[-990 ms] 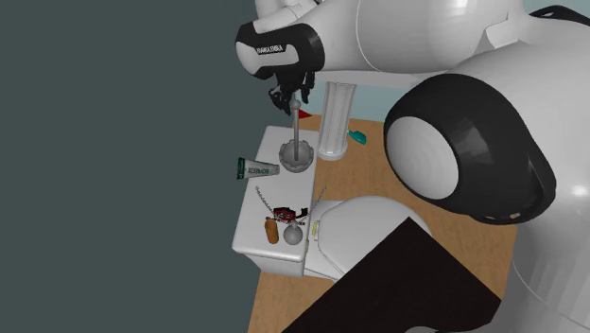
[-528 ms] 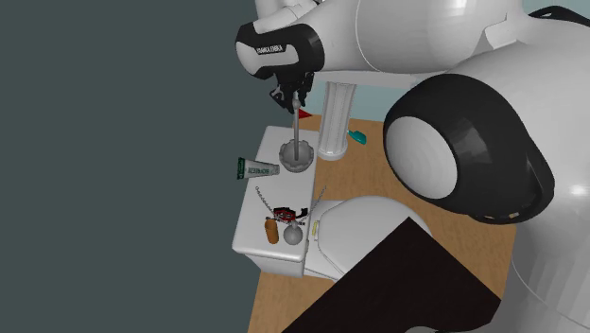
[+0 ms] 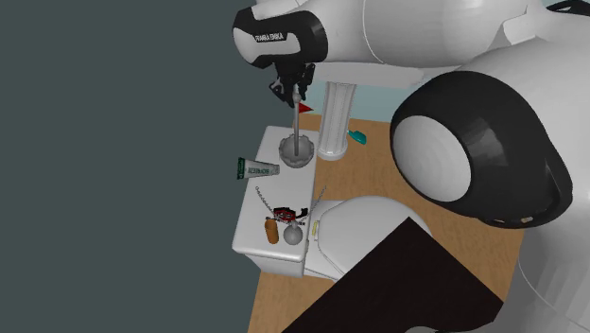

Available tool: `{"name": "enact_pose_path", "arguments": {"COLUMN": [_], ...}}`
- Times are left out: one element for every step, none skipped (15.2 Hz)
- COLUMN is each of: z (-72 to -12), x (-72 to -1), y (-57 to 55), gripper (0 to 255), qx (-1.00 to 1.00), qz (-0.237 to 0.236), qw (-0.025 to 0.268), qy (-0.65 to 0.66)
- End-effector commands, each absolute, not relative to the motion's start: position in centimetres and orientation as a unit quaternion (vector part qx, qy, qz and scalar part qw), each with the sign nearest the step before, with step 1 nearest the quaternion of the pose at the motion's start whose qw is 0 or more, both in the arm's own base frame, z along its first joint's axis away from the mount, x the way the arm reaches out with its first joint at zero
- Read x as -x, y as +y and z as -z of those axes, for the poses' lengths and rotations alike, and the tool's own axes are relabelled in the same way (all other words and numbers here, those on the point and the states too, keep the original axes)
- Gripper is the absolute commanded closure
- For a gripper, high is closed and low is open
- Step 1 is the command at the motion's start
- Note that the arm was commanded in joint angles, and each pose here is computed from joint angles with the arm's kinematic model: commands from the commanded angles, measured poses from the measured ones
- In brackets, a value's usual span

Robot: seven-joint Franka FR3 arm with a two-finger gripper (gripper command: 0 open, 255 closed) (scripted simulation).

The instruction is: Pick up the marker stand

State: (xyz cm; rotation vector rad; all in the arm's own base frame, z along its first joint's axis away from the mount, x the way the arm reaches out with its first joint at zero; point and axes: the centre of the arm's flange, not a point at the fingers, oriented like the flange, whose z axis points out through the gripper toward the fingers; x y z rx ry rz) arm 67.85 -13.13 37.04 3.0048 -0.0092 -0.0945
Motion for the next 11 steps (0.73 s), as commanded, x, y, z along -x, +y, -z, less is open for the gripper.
{"name": "enact_pose_path", "arguments": {"z": [-38.1,-38.7,-39.2,-39.7,-40.3,-40.8,-41.3,-41.8,-42.4,-42.5,-42.5], "x": [-67.9,-67.9,-67.9,-67.9,-67.9,-67.9,-67.9,-67.9,-67.9,-67.9,-67.9], "y": [-13.1,-13.1,-13.1,-13.1,-13.1,-13.1,-13.1,-13.1,-13.1,-13.1,-13.1], "gripper": [255,255,255,255,255,255,255,255,255,255,255], "qx": [-0.997,-0.997,-0.997,-0.997,-0.997,-0.997,-0.997,-0.997,-0.997,-0.997,-0.997], "qz": [0.031,0.031,0.031,0.031,0.031,0.031,0.031,0.031,0.031,0.031,0.031], "qw": [0.068,0.068,0.068,0.068,0.068,0.068,0.068,0.068,0.068,0.068,0.068], "qy": [-0.003,-0.003,-0.003,-0.003,-0.003,-0.003,-0.003,-0.003,-0.003,-0.003,-0.003]}}
